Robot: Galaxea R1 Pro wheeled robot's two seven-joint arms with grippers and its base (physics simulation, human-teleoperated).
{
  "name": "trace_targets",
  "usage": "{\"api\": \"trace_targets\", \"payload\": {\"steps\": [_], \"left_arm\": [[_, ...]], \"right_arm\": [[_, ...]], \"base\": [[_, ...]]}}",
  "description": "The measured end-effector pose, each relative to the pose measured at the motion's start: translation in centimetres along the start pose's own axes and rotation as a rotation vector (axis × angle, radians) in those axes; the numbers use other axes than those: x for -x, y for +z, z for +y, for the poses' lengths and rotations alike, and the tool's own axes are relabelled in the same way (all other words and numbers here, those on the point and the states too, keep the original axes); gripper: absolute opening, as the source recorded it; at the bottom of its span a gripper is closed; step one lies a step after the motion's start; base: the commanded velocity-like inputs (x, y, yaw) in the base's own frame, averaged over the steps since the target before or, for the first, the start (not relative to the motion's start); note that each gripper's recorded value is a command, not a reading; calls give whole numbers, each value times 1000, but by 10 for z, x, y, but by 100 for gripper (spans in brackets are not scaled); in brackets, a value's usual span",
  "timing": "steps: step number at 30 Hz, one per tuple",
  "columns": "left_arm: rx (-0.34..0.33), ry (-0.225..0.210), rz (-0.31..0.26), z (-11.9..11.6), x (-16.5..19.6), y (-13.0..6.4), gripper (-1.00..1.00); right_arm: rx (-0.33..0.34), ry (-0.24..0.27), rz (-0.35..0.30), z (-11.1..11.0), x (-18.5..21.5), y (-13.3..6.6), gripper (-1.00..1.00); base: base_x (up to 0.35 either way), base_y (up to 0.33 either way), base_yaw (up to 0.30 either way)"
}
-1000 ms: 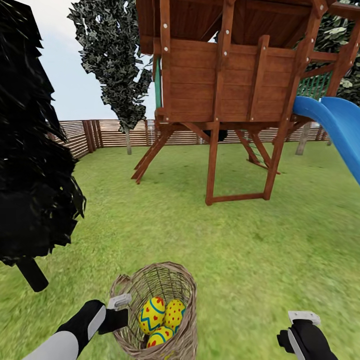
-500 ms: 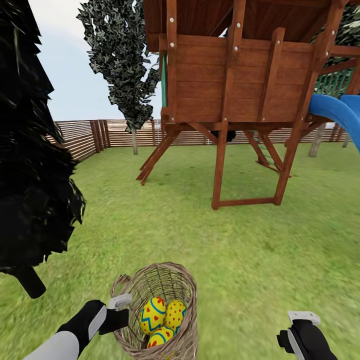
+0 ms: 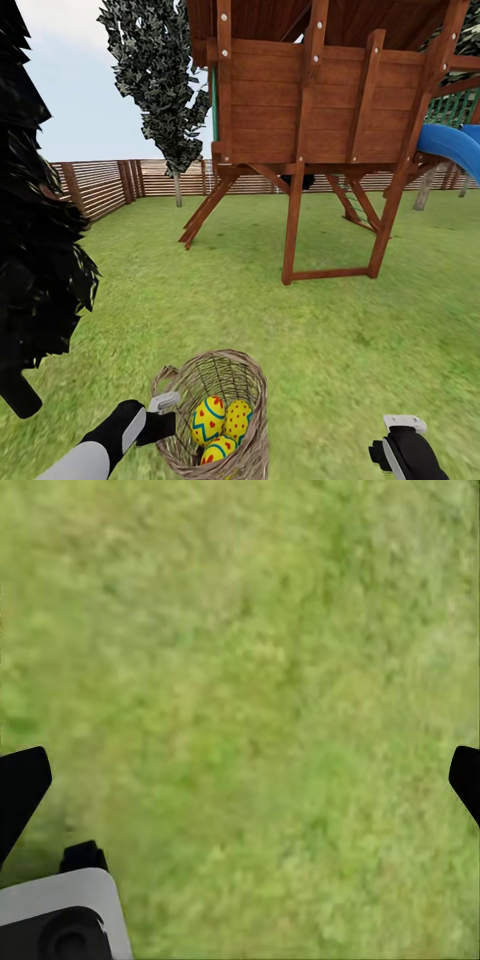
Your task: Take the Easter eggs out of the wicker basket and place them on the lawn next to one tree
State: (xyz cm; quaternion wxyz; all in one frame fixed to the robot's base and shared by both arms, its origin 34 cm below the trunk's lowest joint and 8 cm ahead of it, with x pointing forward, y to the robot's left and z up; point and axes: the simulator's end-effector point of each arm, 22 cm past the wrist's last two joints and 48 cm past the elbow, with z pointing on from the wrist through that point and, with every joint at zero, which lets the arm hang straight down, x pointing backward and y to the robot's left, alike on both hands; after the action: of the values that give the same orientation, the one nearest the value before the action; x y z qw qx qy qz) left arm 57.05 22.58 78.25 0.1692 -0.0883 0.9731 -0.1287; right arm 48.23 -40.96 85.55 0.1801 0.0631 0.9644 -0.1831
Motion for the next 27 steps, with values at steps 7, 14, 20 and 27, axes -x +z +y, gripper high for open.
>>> {"api": "trace_targets", "payload": {"steps": [7,14,20,27], "left_arm": [[-12,-2,1,-8,-1,1,-100],[-12,-2,2,-9,-2,1,-100],[-13,-2,3,-9,-2,1,-100],[-12,-2,3,-8,-2,1,-100]], "right_arm": [[0,2,0,-1,0,0,100],[0,6,2,-2,0,0,100],[0,7,1,-2,0,0,100],[46,25,-6,2,2,2,100]], "base": [[335,-94,0],[335,-91,0],[335,-90,0],[335,-85,0]]}}
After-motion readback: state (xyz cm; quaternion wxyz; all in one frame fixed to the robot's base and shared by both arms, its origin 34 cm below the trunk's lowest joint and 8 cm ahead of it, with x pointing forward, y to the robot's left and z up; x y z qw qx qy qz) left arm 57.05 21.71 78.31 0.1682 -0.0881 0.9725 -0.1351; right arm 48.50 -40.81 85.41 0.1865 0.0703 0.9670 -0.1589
